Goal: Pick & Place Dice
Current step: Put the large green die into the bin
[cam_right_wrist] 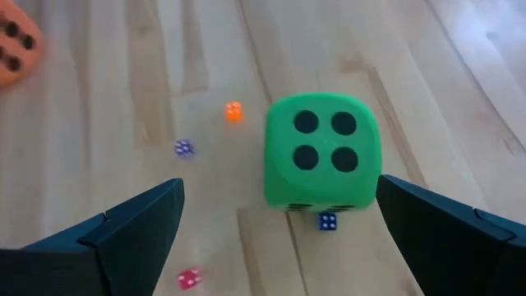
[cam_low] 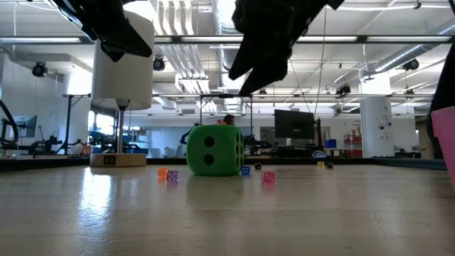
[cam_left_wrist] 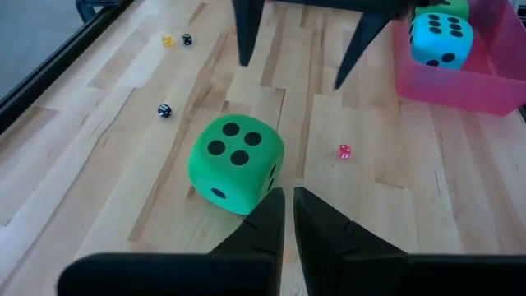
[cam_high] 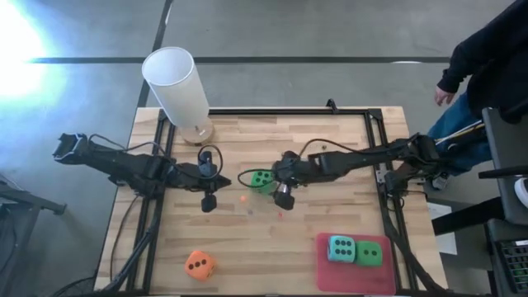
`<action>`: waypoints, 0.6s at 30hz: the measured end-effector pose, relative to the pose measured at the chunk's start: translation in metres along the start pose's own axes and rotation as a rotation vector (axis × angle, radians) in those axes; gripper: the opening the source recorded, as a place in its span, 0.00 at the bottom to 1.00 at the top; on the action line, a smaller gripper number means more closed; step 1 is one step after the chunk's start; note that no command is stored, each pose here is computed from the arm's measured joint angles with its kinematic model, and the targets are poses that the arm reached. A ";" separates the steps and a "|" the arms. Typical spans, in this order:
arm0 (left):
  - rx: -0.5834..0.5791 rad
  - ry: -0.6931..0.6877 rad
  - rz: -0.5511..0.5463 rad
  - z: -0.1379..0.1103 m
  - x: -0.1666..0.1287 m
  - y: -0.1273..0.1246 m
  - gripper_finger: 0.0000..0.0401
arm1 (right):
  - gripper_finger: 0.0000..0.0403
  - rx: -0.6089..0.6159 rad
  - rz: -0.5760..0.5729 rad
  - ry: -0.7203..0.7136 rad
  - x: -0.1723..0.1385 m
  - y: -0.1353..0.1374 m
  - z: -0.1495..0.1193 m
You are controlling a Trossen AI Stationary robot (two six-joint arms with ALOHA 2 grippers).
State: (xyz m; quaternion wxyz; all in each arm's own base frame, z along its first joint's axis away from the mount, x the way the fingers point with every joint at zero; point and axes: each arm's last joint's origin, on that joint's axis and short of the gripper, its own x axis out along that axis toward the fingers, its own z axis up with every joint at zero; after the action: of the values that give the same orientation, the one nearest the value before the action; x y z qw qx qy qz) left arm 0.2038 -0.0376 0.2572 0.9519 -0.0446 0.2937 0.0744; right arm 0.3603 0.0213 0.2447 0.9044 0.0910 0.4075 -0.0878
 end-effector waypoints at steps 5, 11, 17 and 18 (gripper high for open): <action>0.000 0.000 0.000 0.000 0.000 0.000 0.09 | 0.99 0.006 -0.027 0.041 0.015 -0.003 0.011; 0.000 -0.001 0.000 0.000 0.000 0.000 0.09 | 0.99 -0.006 -0.043 0.051 0.027 -0.007 0.018; 0.000 -0.001 0.000 0.000 0.000 0.000 0.09 | 0.99 -0.008 -0.081 0.046 0.029 -0.012 0.019; 0.000 -0.001 0.000 0.000 0.000 0.000 0.09 | 0.99 -0.012 -0.090 0.045 0.029 -0.013 0.019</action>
State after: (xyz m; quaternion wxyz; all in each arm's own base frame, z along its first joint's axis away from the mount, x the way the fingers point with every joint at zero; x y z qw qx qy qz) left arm 0.2038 -0.0376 0.2572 0.9520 -0.0447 0.2934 0.0744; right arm 0.3898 0.0015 0.2342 0.8907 0.0691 0.4319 -0.1240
